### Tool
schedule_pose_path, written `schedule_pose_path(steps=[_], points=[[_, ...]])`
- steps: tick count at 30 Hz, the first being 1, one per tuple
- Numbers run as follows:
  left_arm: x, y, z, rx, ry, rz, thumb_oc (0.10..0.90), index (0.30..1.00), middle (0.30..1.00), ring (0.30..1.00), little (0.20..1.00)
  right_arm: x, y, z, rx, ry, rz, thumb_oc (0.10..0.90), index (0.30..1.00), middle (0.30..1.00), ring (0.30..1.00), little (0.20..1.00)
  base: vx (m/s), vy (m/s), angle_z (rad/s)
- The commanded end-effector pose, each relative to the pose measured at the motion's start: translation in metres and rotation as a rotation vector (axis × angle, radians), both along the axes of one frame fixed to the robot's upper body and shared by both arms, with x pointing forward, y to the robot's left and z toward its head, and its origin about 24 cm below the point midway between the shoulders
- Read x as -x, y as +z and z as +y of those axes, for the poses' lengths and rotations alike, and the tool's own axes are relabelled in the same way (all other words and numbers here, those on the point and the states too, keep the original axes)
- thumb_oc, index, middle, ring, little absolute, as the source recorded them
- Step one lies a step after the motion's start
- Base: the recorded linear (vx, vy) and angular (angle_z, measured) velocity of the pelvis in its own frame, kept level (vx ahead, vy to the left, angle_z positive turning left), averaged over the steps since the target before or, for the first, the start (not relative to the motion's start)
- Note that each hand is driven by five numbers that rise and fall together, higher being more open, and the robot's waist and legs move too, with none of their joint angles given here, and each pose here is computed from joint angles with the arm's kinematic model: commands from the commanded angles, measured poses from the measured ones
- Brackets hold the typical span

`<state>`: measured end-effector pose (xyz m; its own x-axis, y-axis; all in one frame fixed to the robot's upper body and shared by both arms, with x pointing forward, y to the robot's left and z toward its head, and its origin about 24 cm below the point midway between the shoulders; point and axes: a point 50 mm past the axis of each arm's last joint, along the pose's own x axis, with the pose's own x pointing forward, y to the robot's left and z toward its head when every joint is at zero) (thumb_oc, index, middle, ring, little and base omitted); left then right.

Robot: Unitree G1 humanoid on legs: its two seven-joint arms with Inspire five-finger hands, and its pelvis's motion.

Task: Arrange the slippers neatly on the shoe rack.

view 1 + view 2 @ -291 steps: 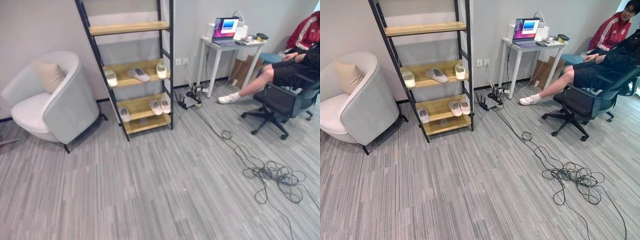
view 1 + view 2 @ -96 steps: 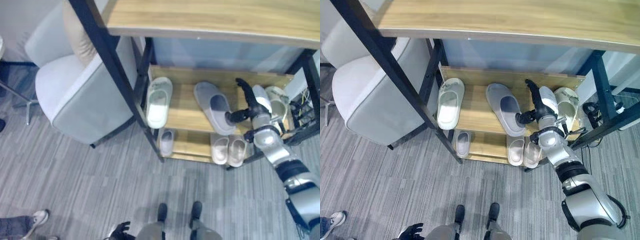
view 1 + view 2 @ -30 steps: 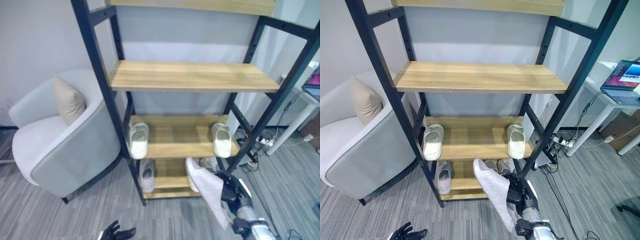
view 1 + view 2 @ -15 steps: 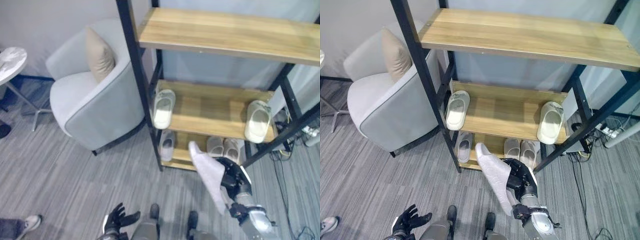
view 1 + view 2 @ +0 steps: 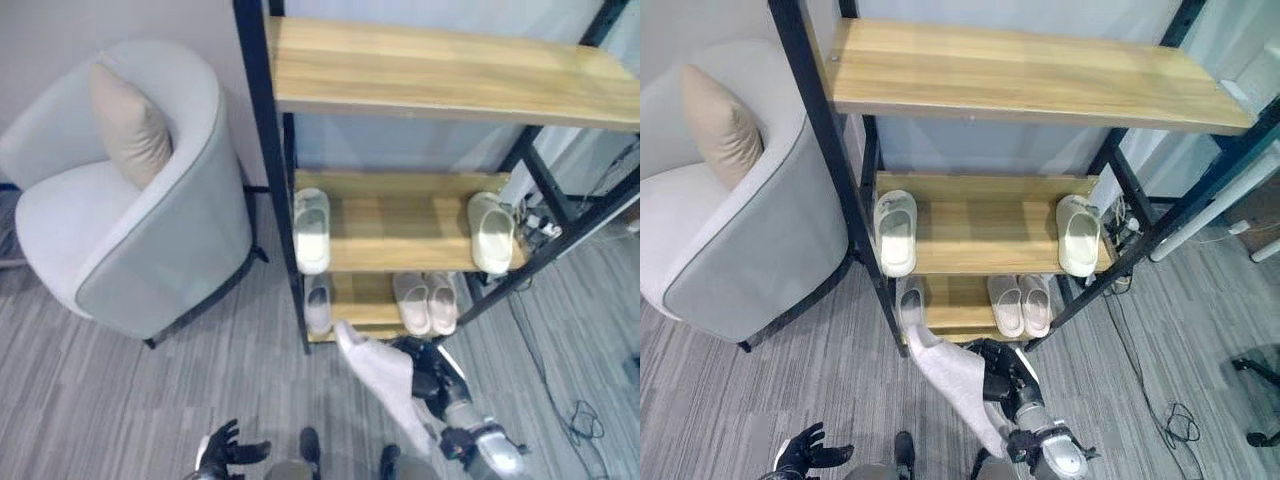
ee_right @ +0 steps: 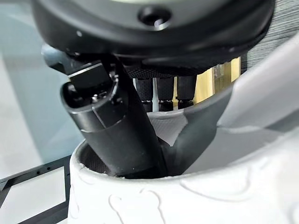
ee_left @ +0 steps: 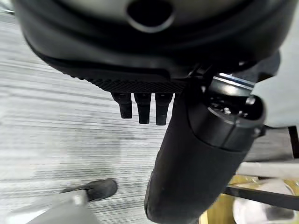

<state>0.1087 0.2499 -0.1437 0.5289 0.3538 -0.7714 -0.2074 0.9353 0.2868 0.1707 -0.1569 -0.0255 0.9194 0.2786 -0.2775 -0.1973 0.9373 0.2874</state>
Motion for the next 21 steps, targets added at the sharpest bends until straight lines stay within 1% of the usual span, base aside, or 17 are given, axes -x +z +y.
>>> schedule_pose_path(steps=[1,3,6,12,15,17,21], points=[[-0.006,0.004,0.005,-0.037,-0.02,-0.03,0.8,0.9,0.9,0.9,0.9,-0.024,0.043,0.0,-0.074,0.004,-0.241,0.4,0.3,0.3,0.3,0.3,0.17,-0.065,-0.1],[-0.011,0.004,0.001,-0.027,-0.04,-0.037,0.8,0.9,0.9,0.9,0.9,-0.023,0.038,0.001,-0.057,0.026,-0.22,0.4,0.3,0.3,0.3,0.3,0.2,-0.074,-0.05],[-0.009,0.004,-0.002,-0.037,-0.085,-0.043,0.8,0.9,0.9,0.9,0.9,-0.019,0.037,-0.001,-0.058,0.046,-0.217,0.4,0.3,0.3,0.3,0.3,0.18,-0.091,0.26],[-0.006,0.004,-0.012,-0.004,-0.107,-0.066,0.8,0.9,0.9,0.9,0.9,-0.019,0.033,-0.004,0.02,0.102,-0.205,0.4,0.3,0.3,0.3,0.3,0.11,-0.169,0.21],[-0.03,0.02,-0.012,-0.01,-0.12,-0.195,0.8,0.9,0.9,0.9,0.9,-0.025,0.041,-0.015,0.109,0.074,-0.259,0.4,0.3,0.3,0.3,0.3,-0.05,-0.269,0.67],[-0.04,0.028,-0.011,-0.015,-0.147,-0.249,0.8,0.9,0.9,0.9,0.9,-0.026,0.04,-0.019,0.143,0.075,-0.258,0.4,0.3,0.3,0.3,0.3,0.02,-0.152,0.56],[-0.036,0.026,-0.008,-0.032,-0.167,-0.215,0.8,0.9,0.9,0.9,0.9,-0.031,0.043,-0.024,0.168,0.056,-0.272,0.4,0.3,0.3,0.3,0.3,0.08,0.073,0.39]])
